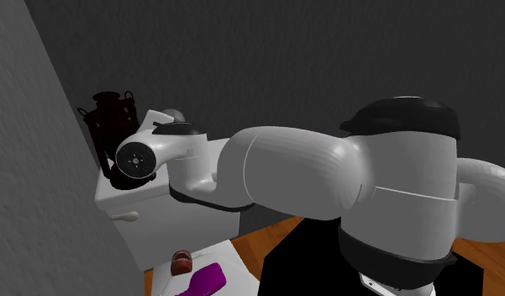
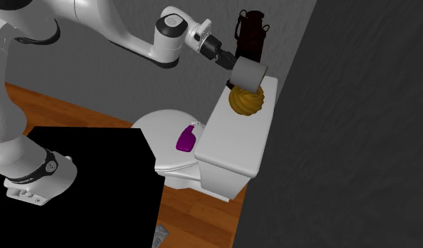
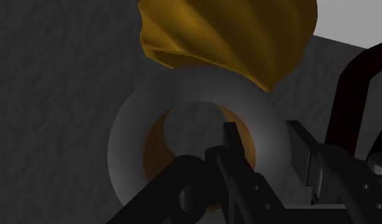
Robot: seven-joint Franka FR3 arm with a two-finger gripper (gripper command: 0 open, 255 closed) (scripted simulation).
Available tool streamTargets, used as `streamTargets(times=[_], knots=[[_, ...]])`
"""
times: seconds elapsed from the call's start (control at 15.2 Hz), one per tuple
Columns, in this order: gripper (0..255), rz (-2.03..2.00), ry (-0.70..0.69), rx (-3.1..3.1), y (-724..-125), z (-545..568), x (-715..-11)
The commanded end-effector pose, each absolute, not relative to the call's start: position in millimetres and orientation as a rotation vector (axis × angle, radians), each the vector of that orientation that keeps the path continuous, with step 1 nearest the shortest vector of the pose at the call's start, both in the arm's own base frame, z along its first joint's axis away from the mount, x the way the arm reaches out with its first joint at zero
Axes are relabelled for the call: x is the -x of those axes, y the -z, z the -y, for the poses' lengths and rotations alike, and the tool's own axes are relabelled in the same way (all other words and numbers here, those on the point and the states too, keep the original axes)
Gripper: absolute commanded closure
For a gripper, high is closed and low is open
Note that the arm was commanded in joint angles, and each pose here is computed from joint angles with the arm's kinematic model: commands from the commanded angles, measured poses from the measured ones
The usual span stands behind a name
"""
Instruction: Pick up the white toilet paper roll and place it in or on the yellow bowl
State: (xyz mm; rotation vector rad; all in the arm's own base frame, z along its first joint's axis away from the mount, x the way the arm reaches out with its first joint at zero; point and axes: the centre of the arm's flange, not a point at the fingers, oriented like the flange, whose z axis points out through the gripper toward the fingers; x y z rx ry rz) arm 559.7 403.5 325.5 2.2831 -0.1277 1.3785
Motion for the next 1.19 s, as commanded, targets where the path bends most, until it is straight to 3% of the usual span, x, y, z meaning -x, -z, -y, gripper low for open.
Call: streamTargets(times=[0.0, 0.33, 0.4, 1.12], knots=[[255, 0.131, -1.369, -2.282, -319, -402, -560], [255, 0.131, -1.369, -2.282, -319, -402, -560], [0, 0.13, -1.369, -2.282, -320, -402, -560], [0, 0.131, -1.369, -2.282, -339, -424, -519]])
